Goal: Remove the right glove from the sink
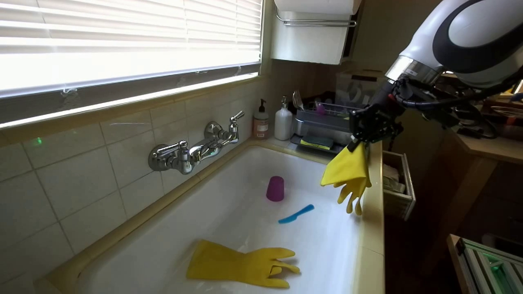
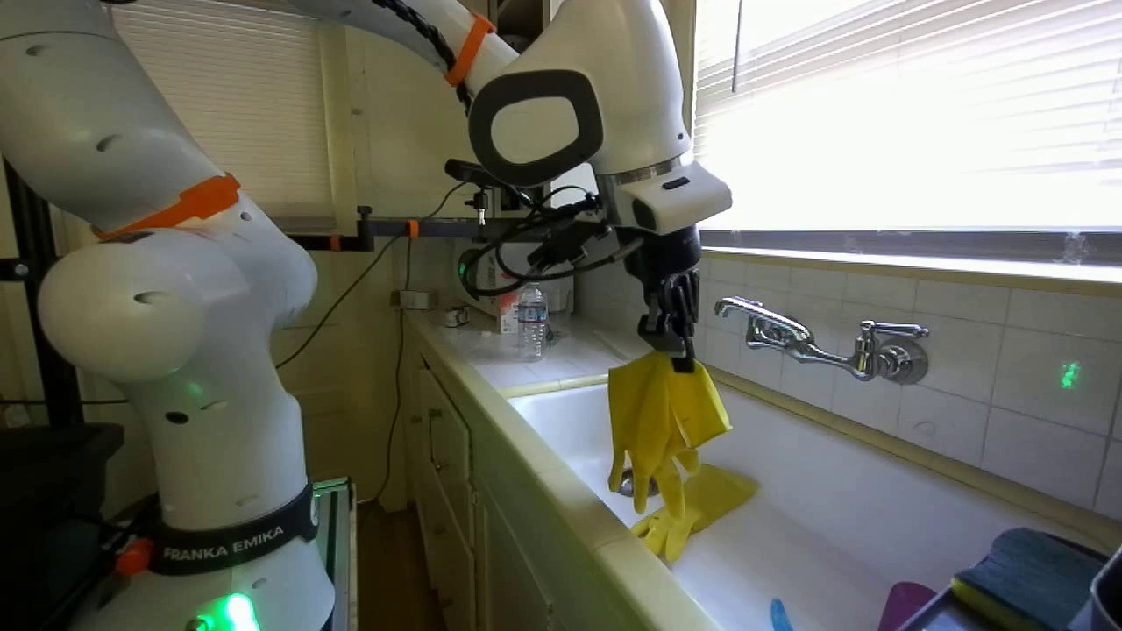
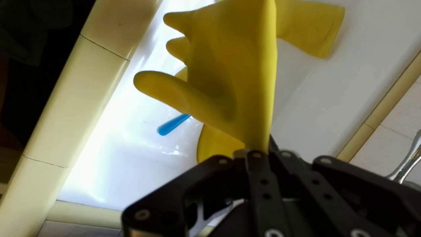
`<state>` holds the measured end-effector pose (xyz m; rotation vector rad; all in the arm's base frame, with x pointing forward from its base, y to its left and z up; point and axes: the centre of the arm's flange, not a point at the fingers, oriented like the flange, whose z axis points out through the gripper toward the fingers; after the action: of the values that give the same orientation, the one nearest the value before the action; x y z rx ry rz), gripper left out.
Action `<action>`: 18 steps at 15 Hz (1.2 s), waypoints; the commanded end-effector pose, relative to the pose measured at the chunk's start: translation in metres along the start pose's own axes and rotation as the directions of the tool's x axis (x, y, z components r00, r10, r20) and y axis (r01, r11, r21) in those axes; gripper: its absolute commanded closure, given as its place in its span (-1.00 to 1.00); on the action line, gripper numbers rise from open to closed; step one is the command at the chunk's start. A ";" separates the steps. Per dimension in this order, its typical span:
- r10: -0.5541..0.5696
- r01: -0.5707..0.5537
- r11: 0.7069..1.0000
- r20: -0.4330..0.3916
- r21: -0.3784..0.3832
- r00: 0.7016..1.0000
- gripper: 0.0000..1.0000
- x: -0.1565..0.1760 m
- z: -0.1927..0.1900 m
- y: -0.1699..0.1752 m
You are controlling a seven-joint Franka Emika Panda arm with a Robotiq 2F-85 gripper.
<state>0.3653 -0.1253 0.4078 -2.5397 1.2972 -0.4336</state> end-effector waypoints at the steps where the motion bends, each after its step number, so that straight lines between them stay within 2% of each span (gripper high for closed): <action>1: 0.003 -0.003 1.000 -0.001 -0.001 1.000 0.96 0.000 0.000 0.000; 7: 0.006 -0.006 1.000 -0.001 -0.003 1.000 0.96 0.000 0.000 0.000; 13: 0.003 0.000 0.999 0.069 -0.036 0.998 0.99 0.000 -0.011 0.016; 18: 0.041 -0.030 0.995 0.116 -0.099 0.992 0.99 0.005 -0.038 0.042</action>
<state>0.3450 -0.1425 0.4091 -2.5594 1.3182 -0.2560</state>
